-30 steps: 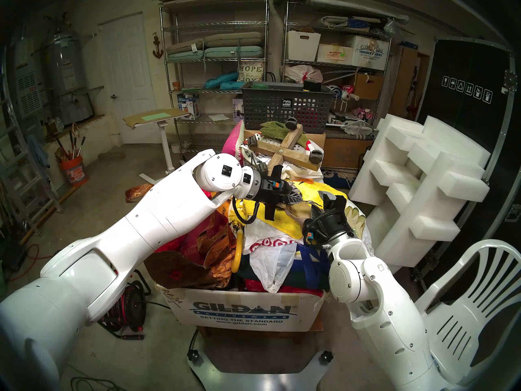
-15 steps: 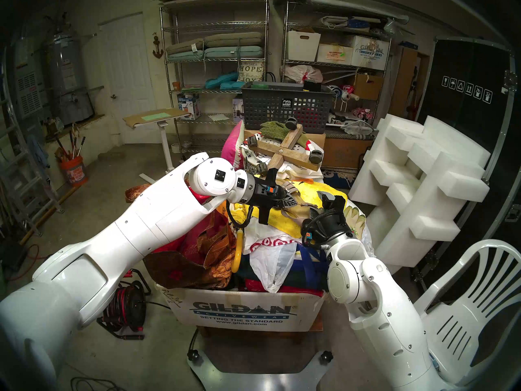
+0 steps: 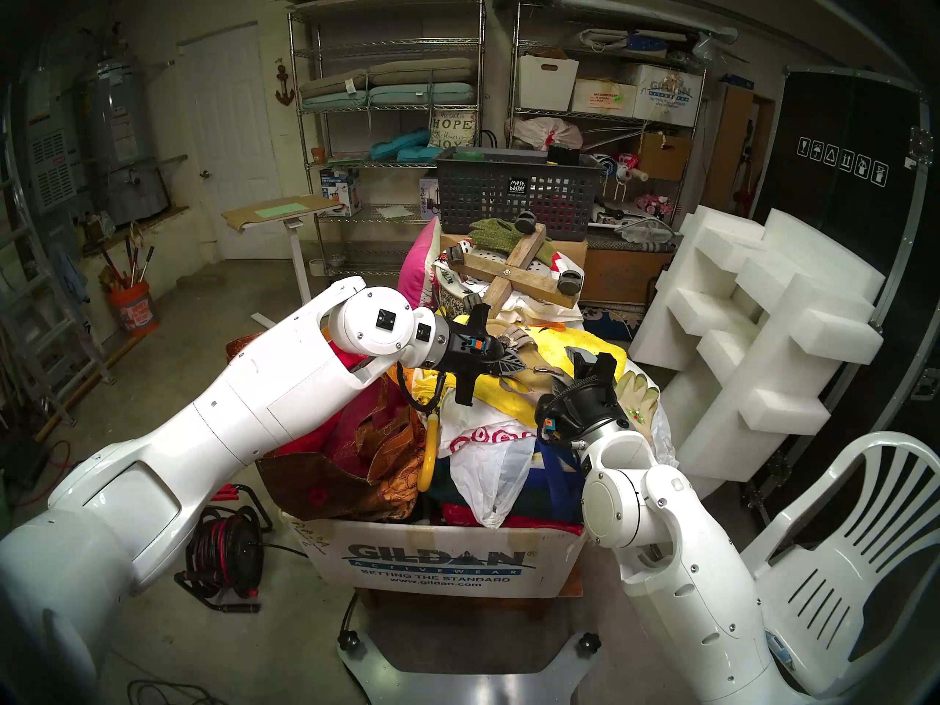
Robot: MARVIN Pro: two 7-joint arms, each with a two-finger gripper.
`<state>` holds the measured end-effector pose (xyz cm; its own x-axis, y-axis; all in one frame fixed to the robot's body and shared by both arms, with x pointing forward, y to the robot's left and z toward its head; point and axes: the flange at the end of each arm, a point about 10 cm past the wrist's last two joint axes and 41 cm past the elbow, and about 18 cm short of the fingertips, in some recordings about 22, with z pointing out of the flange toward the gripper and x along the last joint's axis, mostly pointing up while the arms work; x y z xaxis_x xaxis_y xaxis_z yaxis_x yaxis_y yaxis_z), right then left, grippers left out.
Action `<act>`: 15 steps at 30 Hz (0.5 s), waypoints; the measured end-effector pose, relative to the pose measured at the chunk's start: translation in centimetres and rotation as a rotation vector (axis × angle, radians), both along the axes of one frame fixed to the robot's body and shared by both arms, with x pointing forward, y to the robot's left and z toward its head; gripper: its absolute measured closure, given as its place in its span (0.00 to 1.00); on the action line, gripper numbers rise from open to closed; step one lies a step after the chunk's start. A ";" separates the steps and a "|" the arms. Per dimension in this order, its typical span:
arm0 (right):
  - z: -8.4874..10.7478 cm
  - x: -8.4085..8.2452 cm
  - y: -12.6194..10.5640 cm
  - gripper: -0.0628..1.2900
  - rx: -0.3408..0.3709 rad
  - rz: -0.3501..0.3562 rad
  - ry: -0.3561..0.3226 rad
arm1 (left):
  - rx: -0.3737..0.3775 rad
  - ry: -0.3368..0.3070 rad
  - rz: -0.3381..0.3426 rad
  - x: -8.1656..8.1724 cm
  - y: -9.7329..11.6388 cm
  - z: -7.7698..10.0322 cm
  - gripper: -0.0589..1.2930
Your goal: Unbuckle a shoe
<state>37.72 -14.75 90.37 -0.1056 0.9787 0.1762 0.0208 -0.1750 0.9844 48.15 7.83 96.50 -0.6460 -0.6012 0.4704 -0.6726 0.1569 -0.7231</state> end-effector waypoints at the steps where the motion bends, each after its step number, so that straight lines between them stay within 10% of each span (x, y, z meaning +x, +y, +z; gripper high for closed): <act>1: 0.0 0.0 0.0 0.42 0.002 -0.001 0.002 | 0.001 0.000 0.001 0.0 0.0 -0.1 0.97; 15: 0.2 0.2 -0.1 0.42 0.018 -0.018 0.019 | 0.009 -0.003 0.008 0.1 0.2 -0.5 0.97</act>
